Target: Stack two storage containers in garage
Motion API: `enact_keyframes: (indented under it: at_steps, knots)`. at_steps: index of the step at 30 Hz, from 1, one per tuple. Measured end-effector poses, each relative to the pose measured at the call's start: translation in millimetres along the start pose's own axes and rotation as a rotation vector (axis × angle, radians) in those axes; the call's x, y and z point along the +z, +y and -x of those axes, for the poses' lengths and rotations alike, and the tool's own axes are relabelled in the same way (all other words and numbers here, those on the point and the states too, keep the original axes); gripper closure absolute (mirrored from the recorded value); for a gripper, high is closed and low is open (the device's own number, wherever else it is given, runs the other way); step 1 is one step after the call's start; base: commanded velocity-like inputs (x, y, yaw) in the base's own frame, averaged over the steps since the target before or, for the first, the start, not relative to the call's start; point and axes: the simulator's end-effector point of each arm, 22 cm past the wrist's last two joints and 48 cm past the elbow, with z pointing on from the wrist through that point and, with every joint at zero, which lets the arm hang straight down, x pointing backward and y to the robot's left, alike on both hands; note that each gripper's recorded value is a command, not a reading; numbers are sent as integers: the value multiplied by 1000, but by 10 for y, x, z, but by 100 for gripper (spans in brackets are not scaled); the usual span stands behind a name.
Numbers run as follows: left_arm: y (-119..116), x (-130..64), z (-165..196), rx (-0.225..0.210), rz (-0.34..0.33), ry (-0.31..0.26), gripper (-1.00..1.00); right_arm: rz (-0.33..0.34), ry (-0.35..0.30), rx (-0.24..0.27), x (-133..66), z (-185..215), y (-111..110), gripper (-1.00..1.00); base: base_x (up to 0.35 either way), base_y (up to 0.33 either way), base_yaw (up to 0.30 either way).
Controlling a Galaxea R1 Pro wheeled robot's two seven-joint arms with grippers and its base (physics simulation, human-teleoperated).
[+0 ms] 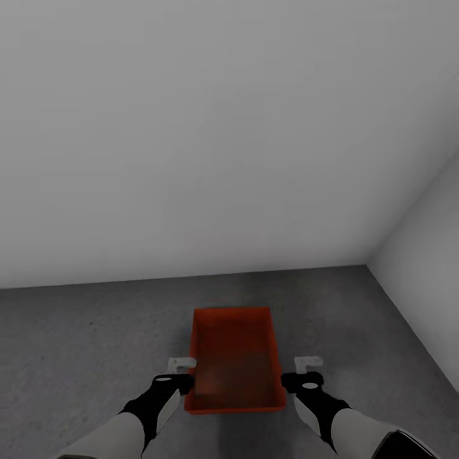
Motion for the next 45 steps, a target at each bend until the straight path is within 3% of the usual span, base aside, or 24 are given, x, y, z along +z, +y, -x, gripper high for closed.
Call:
enact_keyframes:
  at_steps: [4,10,19,22,35,45]
  knots:
    - [29,-43,-338,8,4,76,-100,-5,65,-14,-114,-344,81,-100,0,0,0]
    - [36,-155,-731,-41,-1,171,-100,21,196,-38,-468,-1372,286,-100,0,0,0]
    - [249,-304,-1020,-69,26,201,-100,32,307,-53,-897,-2136,293,-100,0,0,0]
    - [293,-399,-1347,-68,32,244,-100,34,339,-55,-1073,-2412,285,-100,0,0,0]
    - [465,-847,-2316,-54,53,375,-100,41,473,-85,-1707,-3154,209,-100,0,0,0]
    - [514,-1153,-2701,-57,61,397,-100,48,567,-104,-2046,-3382,181,-100,0,0,0]
